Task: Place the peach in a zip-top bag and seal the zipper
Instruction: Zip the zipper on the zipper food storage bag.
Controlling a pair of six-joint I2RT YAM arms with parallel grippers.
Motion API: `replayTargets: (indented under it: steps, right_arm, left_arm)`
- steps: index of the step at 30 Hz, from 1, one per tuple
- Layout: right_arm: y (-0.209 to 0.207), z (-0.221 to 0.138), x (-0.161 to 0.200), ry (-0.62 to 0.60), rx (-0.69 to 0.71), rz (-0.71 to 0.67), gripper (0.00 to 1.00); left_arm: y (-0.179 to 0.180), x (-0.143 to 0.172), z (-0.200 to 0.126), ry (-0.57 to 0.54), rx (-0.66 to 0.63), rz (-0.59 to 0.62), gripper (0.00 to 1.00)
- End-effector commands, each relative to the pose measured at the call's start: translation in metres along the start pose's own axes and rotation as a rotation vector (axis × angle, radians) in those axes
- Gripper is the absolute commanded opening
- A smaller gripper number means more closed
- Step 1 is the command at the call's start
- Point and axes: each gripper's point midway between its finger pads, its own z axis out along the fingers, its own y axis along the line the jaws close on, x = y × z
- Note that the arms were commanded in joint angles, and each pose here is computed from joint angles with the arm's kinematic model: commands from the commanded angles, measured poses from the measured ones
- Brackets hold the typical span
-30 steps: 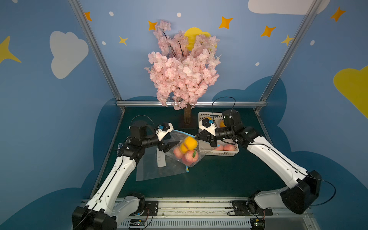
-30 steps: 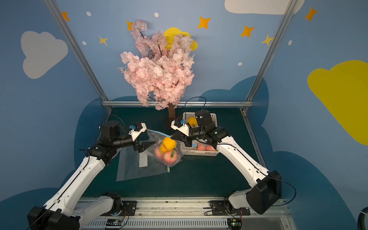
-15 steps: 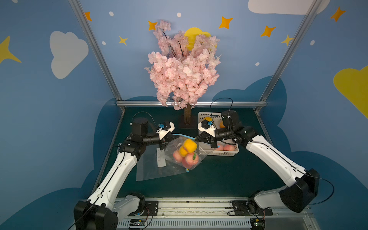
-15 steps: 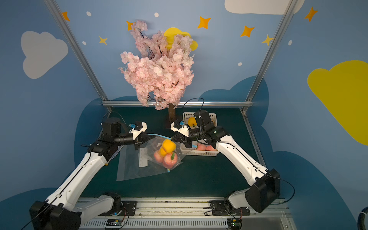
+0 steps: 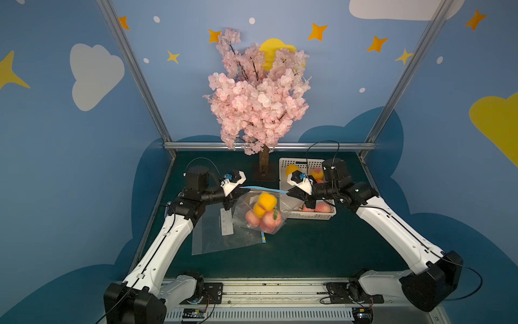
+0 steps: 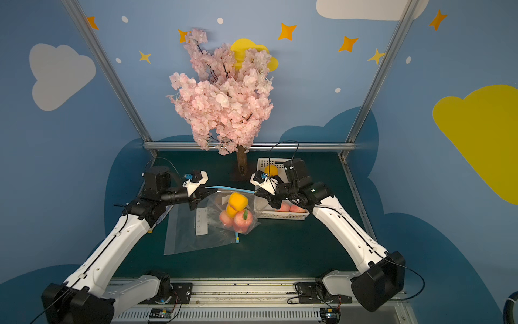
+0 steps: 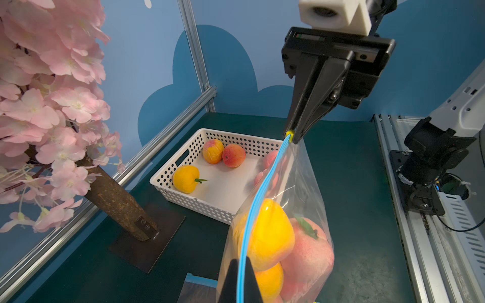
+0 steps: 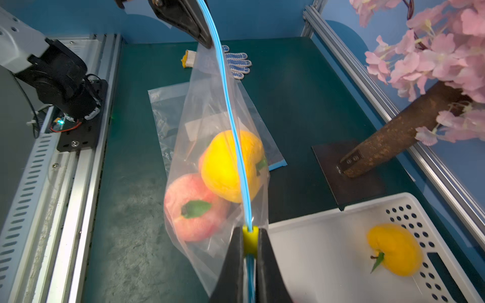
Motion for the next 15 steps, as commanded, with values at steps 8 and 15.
replayTargets:
  steps: [8,15]
  right_arm:
    - [-0.020,-0.021,0.046,0.151,0.134,0.055,0.00]
    - [-0.020,-0.021,0.031,0.089,0.107,0.094,0.16]
  left_arm:
    - [0.023,0.009,-0.011,0.051,-0.125,0.000,0.03]
    - [0.040,0.009,-0.012,0.051,-0.204,-0.030,0.03]
